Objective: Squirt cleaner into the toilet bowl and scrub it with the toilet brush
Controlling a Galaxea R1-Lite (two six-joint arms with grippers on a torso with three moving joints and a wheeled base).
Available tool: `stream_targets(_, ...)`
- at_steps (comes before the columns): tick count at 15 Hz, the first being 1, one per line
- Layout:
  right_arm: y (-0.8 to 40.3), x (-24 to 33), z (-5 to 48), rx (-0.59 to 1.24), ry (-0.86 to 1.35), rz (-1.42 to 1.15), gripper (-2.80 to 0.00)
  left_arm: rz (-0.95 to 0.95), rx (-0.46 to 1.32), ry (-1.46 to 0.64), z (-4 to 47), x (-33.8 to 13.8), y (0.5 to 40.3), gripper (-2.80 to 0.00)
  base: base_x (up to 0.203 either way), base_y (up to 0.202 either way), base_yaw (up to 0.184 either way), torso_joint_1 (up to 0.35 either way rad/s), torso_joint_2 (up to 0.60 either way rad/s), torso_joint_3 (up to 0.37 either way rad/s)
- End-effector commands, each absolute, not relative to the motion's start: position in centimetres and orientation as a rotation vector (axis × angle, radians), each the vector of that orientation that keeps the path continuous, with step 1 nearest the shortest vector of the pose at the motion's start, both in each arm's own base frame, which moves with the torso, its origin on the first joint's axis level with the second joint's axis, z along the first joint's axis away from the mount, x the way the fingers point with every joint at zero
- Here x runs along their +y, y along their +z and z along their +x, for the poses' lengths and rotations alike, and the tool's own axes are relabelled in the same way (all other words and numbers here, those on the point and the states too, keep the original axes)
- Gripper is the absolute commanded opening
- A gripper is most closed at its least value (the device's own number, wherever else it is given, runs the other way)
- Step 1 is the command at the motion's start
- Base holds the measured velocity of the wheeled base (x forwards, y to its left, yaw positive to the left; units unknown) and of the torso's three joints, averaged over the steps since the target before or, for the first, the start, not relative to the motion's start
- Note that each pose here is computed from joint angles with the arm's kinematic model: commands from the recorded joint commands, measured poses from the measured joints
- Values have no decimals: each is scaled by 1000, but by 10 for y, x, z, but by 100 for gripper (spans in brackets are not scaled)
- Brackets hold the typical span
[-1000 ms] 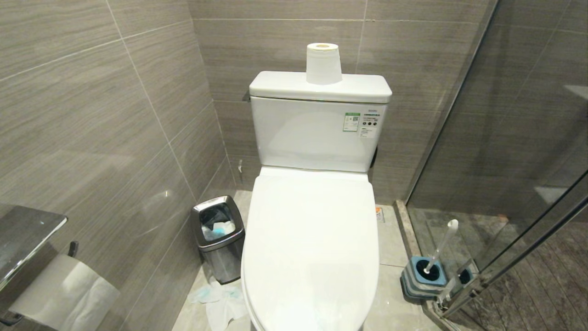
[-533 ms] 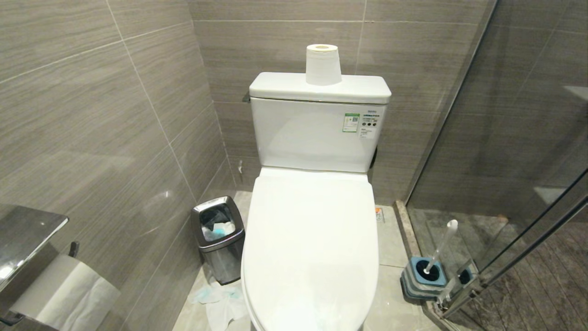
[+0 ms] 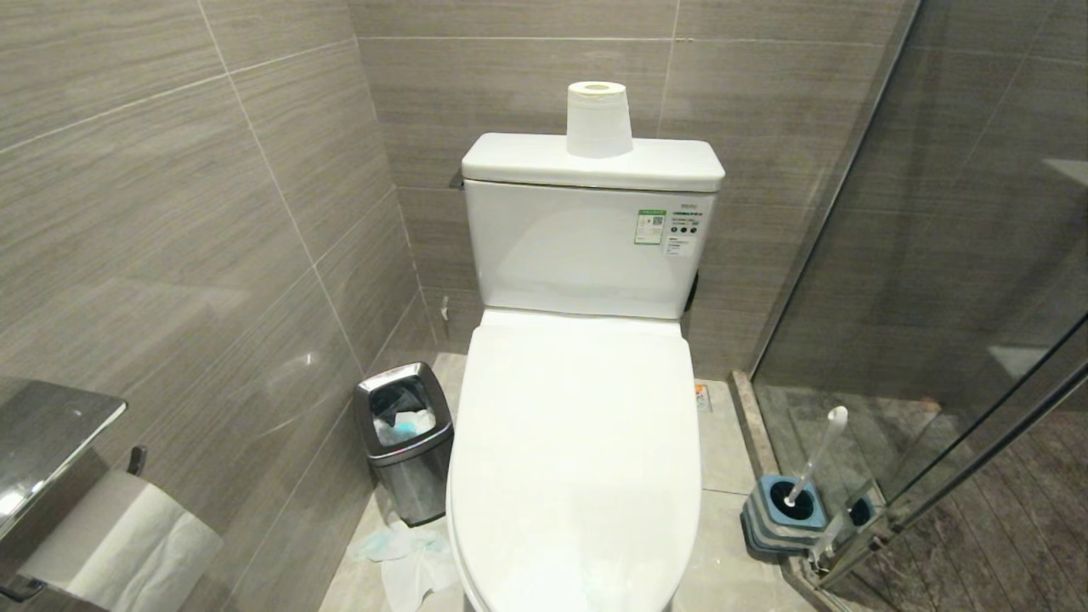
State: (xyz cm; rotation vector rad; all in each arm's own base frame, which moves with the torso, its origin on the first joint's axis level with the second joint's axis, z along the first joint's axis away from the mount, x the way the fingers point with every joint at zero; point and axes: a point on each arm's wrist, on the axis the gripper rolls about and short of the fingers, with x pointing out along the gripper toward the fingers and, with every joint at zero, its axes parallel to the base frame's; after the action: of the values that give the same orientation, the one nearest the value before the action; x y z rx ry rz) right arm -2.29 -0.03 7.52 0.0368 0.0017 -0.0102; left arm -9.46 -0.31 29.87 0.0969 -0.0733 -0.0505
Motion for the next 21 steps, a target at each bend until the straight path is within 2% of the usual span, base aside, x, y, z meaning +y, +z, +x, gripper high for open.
stream_targets(1,75,0,-23,4,-11,37,-280,136,-114,-58,-113,-2,273,-280,0,0,0,0,0,0)
stream_targets(9,75,0,-23,4,-9,37,-280,233,-324,-84,-168,-3,223,-280,0,0,0,0,0,0)
stream_targets(13,75,0,-23,3,-11,38,-280,242,-347,-78,-172,-3,222,-280,0,0,0,0,0,0)
stream_targets(21,75,0,-23,4,-11,37,-280,230,-200,-67,-80,-2,168,-280,0,0,0,0,0,0)
